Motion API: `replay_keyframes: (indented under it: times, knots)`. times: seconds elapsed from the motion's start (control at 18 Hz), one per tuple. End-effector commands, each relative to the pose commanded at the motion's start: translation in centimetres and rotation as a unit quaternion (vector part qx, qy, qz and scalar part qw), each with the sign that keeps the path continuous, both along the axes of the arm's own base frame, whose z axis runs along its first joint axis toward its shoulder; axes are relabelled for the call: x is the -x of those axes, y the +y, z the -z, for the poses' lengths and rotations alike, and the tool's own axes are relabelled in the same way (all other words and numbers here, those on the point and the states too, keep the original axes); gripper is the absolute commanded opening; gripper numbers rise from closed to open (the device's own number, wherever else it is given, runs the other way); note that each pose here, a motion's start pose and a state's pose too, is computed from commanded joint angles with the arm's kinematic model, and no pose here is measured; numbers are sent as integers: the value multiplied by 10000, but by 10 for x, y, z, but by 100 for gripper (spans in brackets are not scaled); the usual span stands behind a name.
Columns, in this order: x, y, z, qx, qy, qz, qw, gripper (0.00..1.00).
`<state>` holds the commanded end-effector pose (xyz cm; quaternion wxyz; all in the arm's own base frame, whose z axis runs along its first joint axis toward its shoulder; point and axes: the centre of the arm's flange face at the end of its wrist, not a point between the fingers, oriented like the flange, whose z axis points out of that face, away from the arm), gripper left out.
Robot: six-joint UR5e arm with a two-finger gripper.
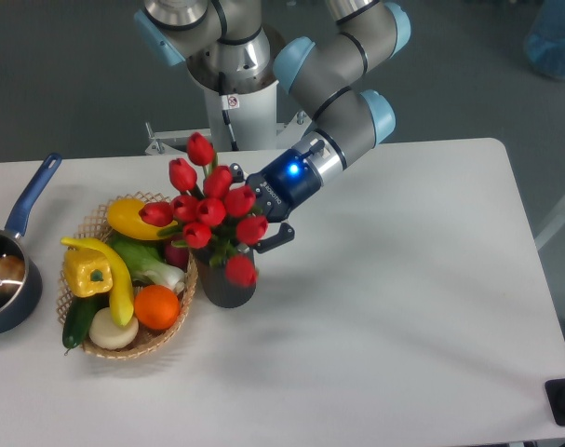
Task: Insert the flowers into the vase
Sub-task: 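Push the tulips further down into the vase with the gripper, then open the gripper to release the tulips in the vase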
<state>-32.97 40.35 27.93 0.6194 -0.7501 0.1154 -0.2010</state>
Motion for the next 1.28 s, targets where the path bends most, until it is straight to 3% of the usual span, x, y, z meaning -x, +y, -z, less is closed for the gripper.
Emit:
replay_keyframes:
  times: [0.61,0.78,0.94,1.28]
  knots:
    - [10,-11,4,18,-42,-153,9999,100]
    - [26,-20,-8,31,137,-278,9995,100]
    - [28,-28,-16,568,597,-178,9964,100]
    - [20,-32,-26,614,731,-173,9953,100]
